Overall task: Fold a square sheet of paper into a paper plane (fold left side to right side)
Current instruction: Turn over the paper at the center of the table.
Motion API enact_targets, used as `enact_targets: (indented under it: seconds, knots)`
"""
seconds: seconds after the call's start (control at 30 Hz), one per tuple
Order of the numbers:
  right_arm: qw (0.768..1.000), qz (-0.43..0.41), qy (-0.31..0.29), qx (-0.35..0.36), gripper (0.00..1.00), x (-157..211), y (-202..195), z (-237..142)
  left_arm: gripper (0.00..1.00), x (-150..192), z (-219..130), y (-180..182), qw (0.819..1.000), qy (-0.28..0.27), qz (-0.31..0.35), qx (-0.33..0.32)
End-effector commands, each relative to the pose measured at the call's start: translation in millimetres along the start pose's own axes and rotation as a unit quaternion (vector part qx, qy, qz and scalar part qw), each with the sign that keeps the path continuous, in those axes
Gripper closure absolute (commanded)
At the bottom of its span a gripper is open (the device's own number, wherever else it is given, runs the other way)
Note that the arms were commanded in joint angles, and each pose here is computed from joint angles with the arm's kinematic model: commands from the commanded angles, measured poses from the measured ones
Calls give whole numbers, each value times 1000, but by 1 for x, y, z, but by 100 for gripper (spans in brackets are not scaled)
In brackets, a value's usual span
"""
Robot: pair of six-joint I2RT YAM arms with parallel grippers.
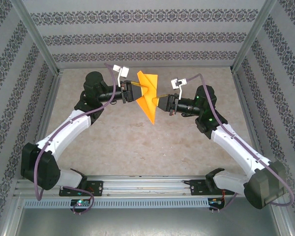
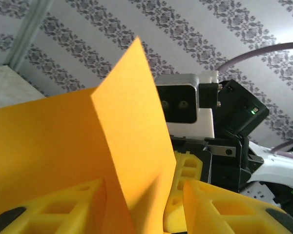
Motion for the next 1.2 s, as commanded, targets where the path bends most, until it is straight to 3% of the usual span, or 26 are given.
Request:
enact_targets:
  seconds: [0.0, 0.3, 0.57, 0.8, 1.0, 1.17]
  knots:
    - [999, -34, -11, 6, 100, -6, 14, -5, 51, -2, -15, -9, 997, -27, 43, -53]
    - [996, -37, 1, 77, 100, 0, 8, -10, 34, 1, -64, -16, 972, -100, 85, -193]
    - [964, -85, 44, 249, 100, 6, 9, -17, 25, 12, -93, -24, 933, -146, 117, -307]
    - [894, -137, 82, 419, 100, 7, 4, -17, 22, 21, -111, -29, 903, -158, 133, -376]
    - [811, -161, 139, 545, 100, 8, -7, -8, 22, 22, -111, -30, 905, -151, 141, -373]
    - [754, -188, 185, 601, 100, 17, -18, 10, 22, 22, -110, -27, 906, -149, 139, -371]
Point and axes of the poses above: each hand's point on the last joint's axis, 136 mm out from that joint toward the fingers, its own z axis out along the fingers, its own y axis along the line the jaws close on, x = y × z, the point moved 10 cm from there along -z, back along the fingers, and after that the axes turned 1 degree about z, right-handed, at the moved point
